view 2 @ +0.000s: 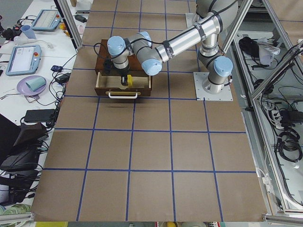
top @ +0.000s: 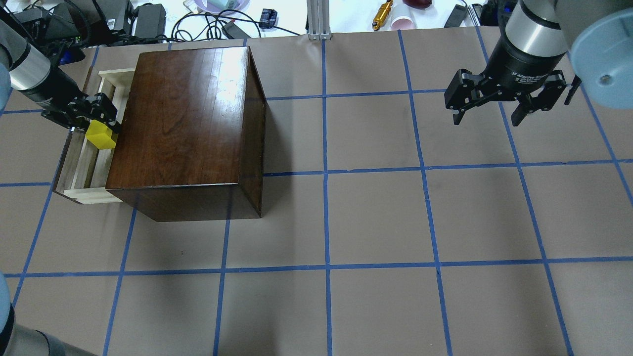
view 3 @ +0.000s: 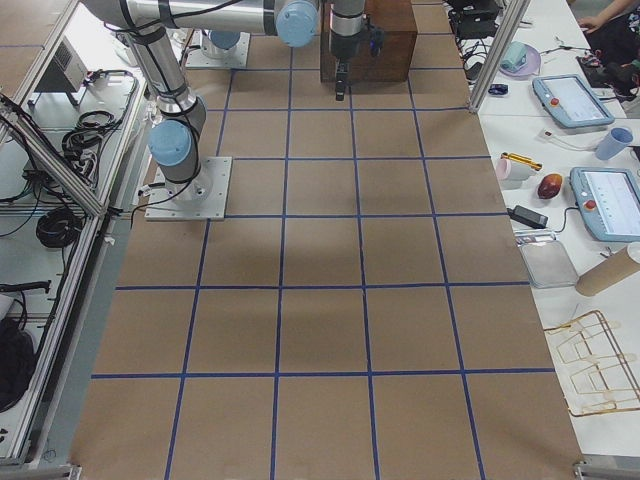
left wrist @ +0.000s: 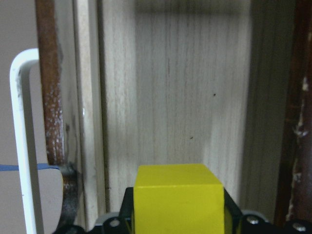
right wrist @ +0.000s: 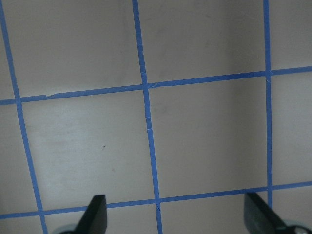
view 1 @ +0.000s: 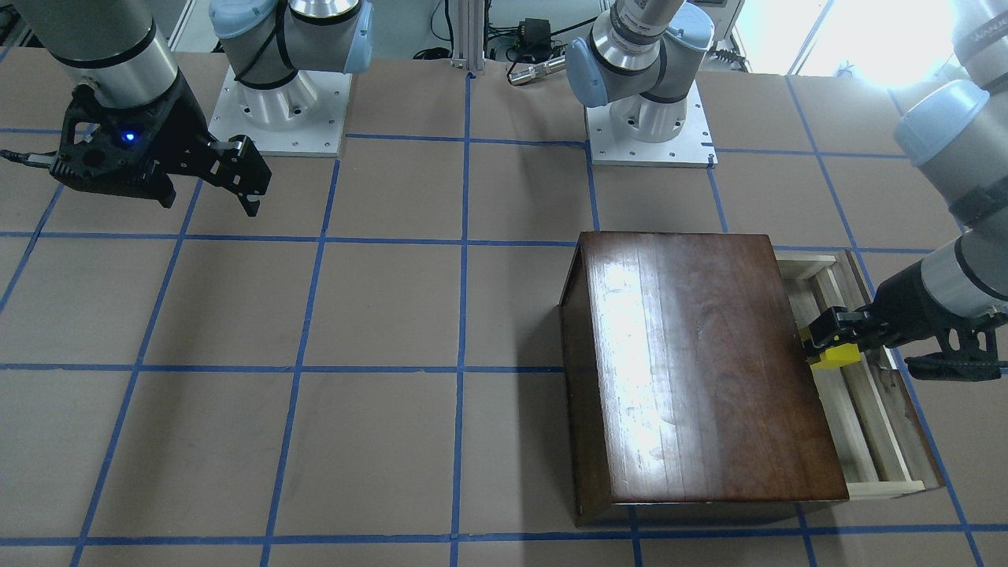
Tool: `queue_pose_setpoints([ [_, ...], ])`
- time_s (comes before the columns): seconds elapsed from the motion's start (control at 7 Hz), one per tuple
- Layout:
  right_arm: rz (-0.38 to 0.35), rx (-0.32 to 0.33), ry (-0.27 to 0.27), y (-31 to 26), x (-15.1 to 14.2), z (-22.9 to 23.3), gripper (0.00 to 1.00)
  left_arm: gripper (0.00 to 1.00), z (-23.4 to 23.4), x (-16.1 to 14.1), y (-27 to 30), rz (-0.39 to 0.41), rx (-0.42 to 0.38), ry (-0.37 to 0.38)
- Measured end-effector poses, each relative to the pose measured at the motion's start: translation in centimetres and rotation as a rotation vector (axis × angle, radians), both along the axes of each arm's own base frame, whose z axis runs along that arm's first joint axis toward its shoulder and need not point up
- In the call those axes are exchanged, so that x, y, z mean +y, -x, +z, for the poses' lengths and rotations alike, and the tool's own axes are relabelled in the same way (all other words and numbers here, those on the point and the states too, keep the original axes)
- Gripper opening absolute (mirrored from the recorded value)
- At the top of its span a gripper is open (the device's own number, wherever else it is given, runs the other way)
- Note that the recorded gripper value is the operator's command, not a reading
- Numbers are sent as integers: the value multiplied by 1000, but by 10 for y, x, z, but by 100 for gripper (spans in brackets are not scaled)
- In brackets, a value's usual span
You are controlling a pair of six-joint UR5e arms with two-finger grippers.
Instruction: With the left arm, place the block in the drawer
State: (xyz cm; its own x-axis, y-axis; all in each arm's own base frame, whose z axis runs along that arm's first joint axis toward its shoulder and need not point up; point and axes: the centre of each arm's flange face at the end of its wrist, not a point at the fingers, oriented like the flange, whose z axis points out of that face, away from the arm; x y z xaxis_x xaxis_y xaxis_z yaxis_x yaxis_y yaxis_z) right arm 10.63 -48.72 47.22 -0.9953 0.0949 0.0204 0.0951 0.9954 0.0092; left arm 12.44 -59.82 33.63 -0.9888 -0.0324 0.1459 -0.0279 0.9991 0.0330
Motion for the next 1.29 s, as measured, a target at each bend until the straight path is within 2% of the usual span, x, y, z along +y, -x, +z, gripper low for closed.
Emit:
queue_pose_setpoints([
  [0.71,0,0,0,0,0,0,100,100,7,-1,-5,13,-6,9],
  [1.0,0,0,0,0,0,0,100,100,31,4,-3,13,-18,28],
  [1.29,0,0,0,0,0,0,100,100,82,17,3,13,-38,9],
])
